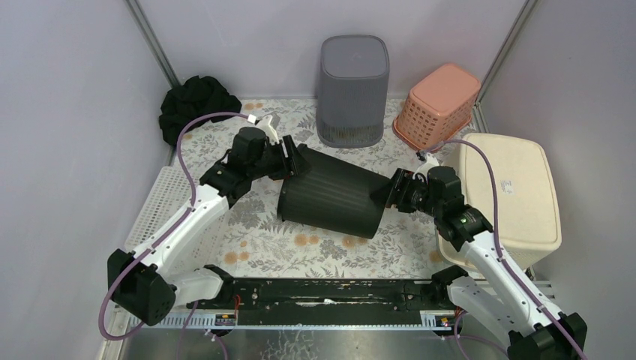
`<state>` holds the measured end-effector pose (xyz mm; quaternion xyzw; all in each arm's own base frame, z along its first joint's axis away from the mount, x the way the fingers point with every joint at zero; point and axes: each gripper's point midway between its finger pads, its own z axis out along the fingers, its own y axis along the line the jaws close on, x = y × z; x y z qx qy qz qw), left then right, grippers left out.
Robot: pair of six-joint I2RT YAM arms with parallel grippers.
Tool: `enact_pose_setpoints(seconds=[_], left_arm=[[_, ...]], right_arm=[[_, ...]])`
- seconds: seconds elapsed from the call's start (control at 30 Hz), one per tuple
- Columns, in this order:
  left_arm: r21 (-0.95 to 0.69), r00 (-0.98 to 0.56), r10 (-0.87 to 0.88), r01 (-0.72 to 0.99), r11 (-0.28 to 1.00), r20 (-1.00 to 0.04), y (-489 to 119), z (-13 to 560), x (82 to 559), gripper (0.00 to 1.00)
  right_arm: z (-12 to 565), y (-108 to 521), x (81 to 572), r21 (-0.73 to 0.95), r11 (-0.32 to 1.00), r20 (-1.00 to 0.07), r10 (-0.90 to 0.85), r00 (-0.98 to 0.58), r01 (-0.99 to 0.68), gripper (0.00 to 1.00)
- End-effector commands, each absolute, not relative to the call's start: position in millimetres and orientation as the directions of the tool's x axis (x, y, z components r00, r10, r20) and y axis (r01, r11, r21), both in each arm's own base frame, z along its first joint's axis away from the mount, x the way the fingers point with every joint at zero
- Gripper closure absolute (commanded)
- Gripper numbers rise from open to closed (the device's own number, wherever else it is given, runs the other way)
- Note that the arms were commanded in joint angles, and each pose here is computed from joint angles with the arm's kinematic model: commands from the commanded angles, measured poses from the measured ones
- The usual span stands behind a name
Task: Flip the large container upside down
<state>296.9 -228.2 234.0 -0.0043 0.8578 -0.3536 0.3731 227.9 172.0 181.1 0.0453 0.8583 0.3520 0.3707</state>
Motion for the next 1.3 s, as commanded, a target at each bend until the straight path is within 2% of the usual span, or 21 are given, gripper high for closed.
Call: enact_pose_setpoints(seconds=[0.0, 0.07, 0.17, 0.23, 0.3, 0.5, 0.77, 0.8, 0.87, 0.97, 1.27], left_arm=[[-0.553, -0.693, -0.231, 0.283, 0.784, -0.683, -224, 244, 293, 0.36], [-0.534, -0.691, -0.216, 0.284, 0.796, -0.690, -224, 244, 290, 0.36], [-0.506, -0.685, -0.198, 0.281, 0.815, -0.701, -223, 245, 287, 0.36], [-0.493, -0.683, -0.188, 0.283, 0.823, -0.706, -223, 245, 285, 0.36], [-0.494, -0.685, -0.182, 0.291, 0.819, -0.706, -226, 246, 282, 0.36], [-0.507, -0.694, -0.171, 0.313, 0.803, -0.699, -237, 245, 279, 0.36], [-0.570, -0.704, -0.173, 0.377, 0.730, -0.688, -259, 253, 276, 0.34], [-0.581, -0.710, -0.173, 0.383, 0.718, -0.683, -263, 252, 275, 0.30], [-0.601, -0.721, -0.165, 0.402, 0.691, -0.673, -272, 250, 273, 0.12], [-0.623, -0.735, -0.154, 0.421, 0.660, -0.660, -283, 245, 269, 0.01], [-0.664, -0.776, -0.125, 0.431, 0.611, -0.618, -311, 224, 255, 0.00]], right_arm=[[211, 186, 231, 0.705, 0.664, -0.606, 0.381, -0.699, -0.250, 0.35], [214, 188, 231, 0.712, 0.654, -0.602, 0.384, -0.700, -0.255, 0.37], [220, 192, 232, 0.727, 0.633, -0.597, 0.390, -0.701, -0.267, 0.47], [226, 195, 232, 0.739, 0.612, -0.593, 0.394, -0.702, -0.280, 0.58], [232, 199, 232, 0.752, 0.590, -0.588, 0.396, -0.705, -0.296, 0.65], [258, 209, 232, 0.765, 0.535, -0.600, 0.391, -0.698, -0.358, 0.79], [300, 209, 227, 0.751, 0.511, -0.637, 0.393, -0.663, -0.419, 0.82], [307, 208, 226, 0.745, 0.511, -0.646, 0.393, -0.654, -0.429, 0.83], [317, 207, 224, 0.735, 0.514, -0.660, 0.392, -0.641, -0.443, 0.83], [327, 203, 221, 0.722, 0.524, -0.675, 0.390, -0.626, -0.452, 0.84], [359, 198, 216, 0.687, 0.535, -0.717, 0.388, -0.580, -0.492, 0.84]])
